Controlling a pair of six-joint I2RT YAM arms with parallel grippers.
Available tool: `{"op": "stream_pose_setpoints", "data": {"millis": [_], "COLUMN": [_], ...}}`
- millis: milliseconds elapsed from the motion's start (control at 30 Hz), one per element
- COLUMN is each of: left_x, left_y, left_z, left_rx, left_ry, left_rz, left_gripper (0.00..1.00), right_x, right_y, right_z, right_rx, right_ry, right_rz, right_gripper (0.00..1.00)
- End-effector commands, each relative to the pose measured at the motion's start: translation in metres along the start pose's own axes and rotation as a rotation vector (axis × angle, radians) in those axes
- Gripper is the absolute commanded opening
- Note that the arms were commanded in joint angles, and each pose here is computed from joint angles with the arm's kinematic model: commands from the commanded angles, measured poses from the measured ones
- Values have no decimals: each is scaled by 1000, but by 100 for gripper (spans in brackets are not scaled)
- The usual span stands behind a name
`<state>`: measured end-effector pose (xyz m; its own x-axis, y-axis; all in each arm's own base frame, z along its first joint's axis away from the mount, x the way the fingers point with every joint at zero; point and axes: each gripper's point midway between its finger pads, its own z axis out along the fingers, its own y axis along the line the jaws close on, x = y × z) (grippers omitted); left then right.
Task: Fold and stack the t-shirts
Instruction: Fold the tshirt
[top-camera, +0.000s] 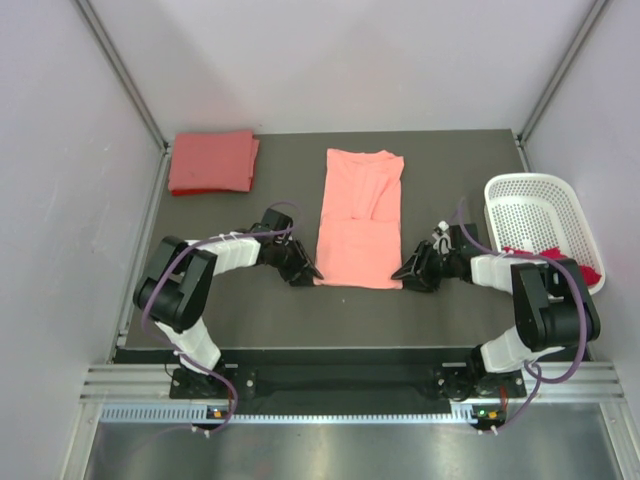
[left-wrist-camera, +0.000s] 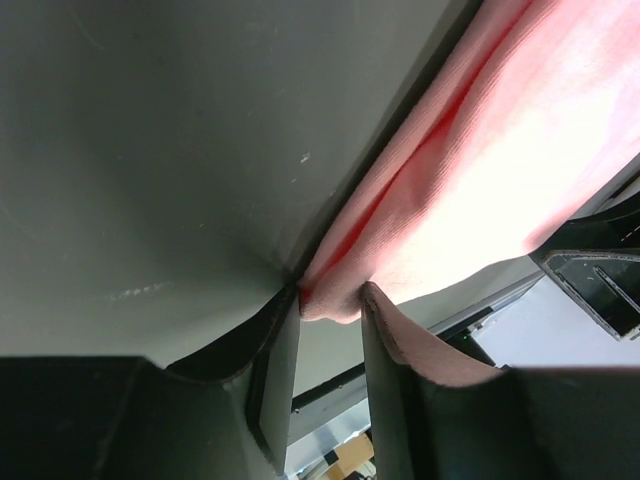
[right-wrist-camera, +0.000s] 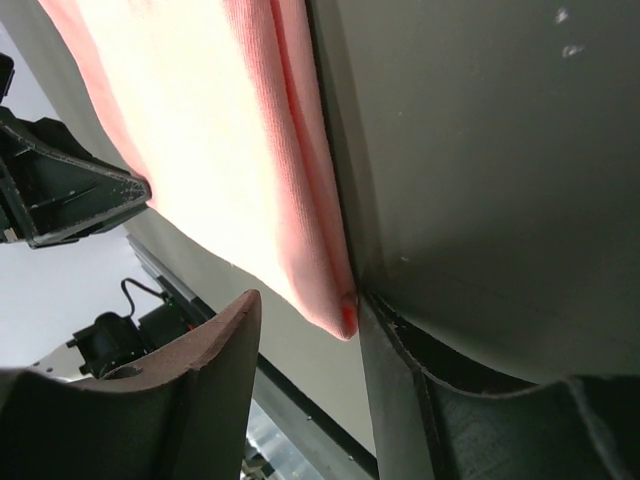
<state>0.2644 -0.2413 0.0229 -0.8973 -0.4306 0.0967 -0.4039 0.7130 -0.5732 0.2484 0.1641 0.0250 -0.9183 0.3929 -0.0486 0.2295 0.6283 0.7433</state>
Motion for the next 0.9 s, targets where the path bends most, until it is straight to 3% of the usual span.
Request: {"op": "stream_pose_setpoints", "data": {"millis": [0, 333, 867], "left_x": [-9, 0, -5], "left_y": [43, 54, 56], "left_z": [15, 13, 12], "left_rx": [-155, -186, -211], "left_ry": [-48, -13, -25], "left_rz": [14, 36, 73], "left_gripper": [37, 49, 45], "right_x": [14, 12, 17], "right_y": [-42, -48, -45], "right_z": [5, -2, 6], "right_rx": [160, 229, 201], "right_ry": [10, 8, 24], "right_rz": [-4, -75, -37], "right_gripper": [46, 48, 46]}}
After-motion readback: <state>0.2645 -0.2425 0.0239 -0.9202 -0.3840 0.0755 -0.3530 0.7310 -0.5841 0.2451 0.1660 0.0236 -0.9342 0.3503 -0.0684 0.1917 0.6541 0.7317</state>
